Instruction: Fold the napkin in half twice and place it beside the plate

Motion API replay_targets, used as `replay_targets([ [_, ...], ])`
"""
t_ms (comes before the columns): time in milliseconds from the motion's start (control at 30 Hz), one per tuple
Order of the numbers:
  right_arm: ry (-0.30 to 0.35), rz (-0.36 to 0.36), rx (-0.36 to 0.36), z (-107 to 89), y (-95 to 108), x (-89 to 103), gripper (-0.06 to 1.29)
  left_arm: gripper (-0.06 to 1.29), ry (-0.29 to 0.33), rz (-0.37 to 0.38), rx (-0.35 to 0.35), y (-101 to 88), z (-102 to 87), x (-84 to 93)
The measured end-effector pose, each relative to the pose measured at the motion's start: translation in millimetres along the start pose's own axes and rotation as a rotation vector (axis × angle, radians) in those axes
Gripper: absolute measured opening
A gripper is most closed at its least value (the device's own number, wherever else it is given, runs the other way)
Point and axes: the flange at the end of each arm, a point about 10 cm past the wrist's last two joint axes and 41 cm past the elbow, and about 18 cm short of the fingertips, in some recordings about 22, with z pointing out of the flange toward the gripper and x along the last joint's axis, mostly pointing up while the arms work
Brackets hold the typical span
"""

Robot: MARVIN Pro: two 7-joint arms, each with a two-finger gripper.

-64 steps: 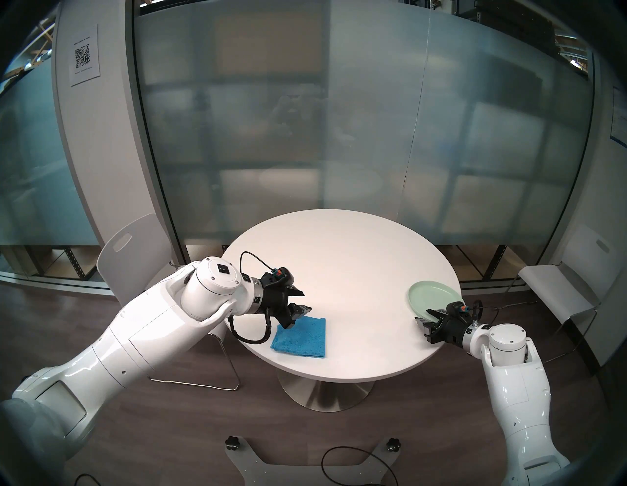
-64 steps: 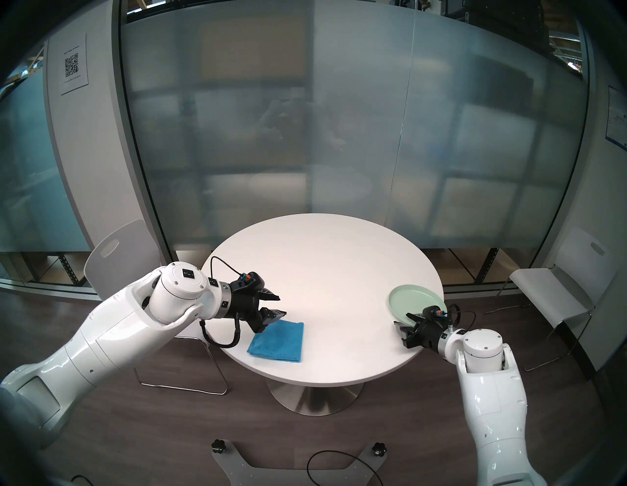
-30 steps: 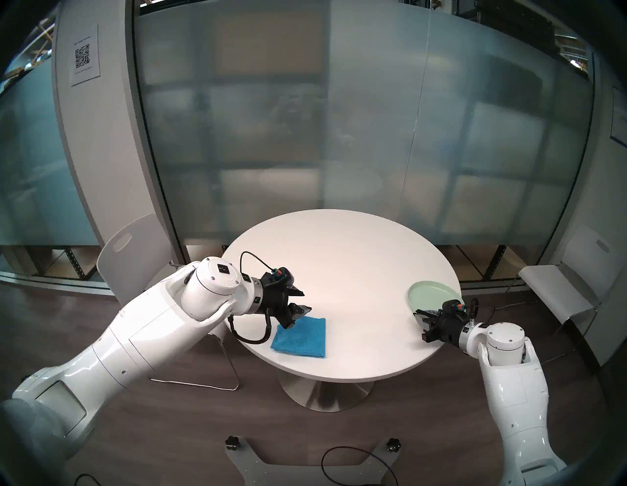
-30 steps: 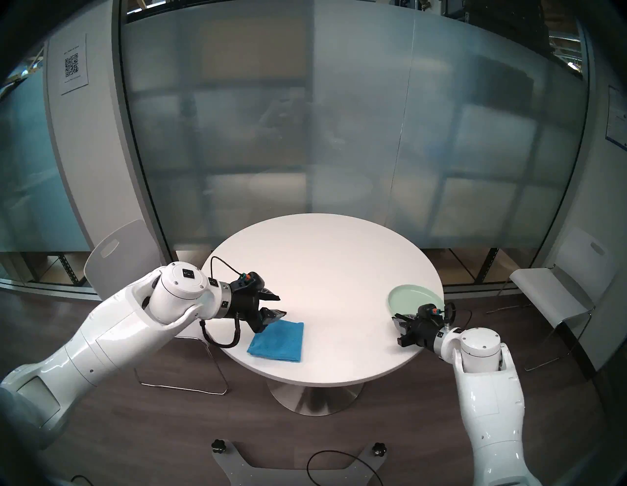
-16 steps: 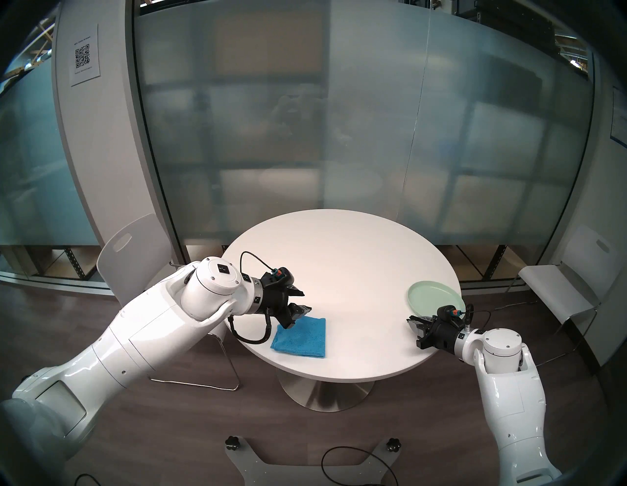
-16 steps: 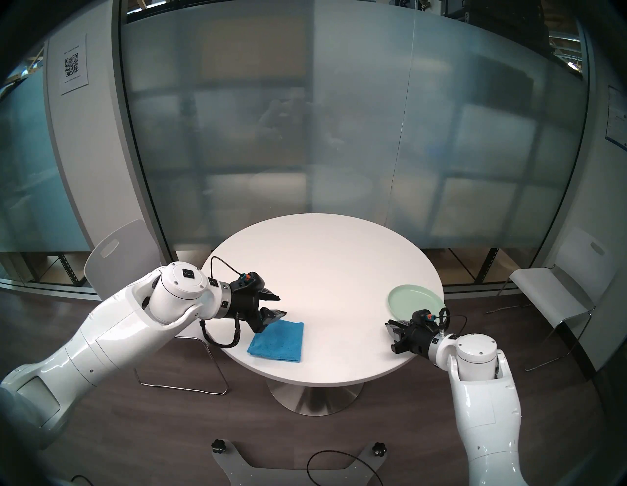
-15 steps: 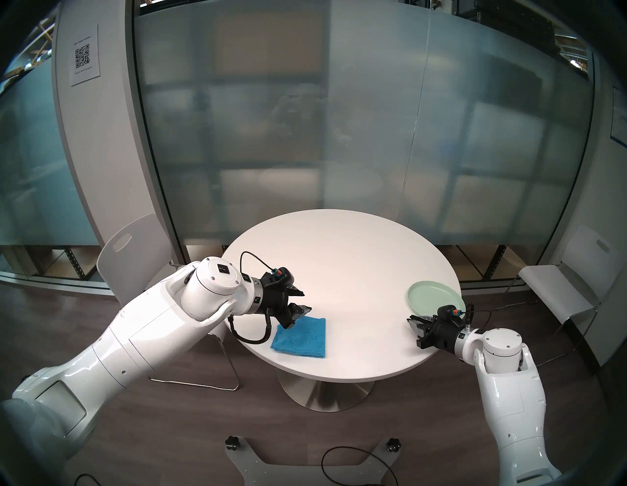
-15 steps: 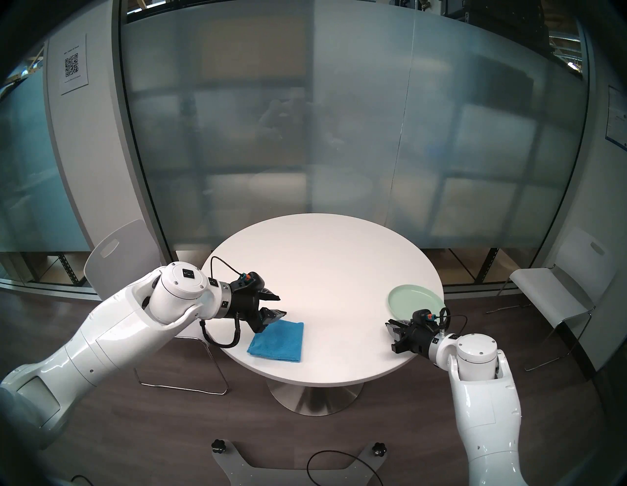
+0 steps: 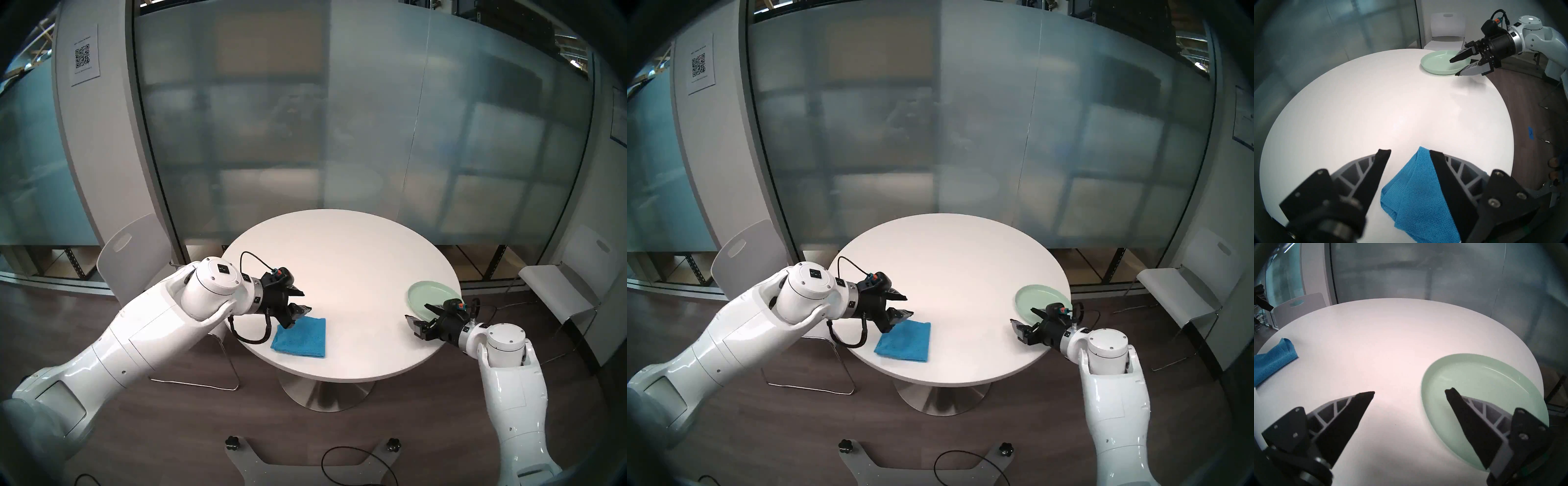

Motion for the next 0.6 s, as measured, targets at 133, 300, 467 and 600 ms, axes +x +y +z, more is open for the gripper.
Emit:
replay_targets([
  [133, -0.025, 0.009, -0.009, 3.8, 7, -9.9, 1.19, 0.74, 0.000, 0.000, 0.000, 0.0, 0.0, 0.0],
  [300, -0.046, 0.001, -0.013, 9.2, 12, -15.6, 1.15, 0.74, 0.000, 0.000, 0.000, 0.0, 0.0, 0.0],
  [467, -0.046, -0.012, -0.014, 11.9, 15, -13.2, 1.09, 0.74, 0.000, 0.000, 0.000, 0.0, 0.0, 0.0],
  [600, -0.043, -0.017, -0.012, 12.5, 15, -10.9, 0.98, 0.74, 0.000, 0.000, 0.000, 0.0, 0.0, 0.0],
])
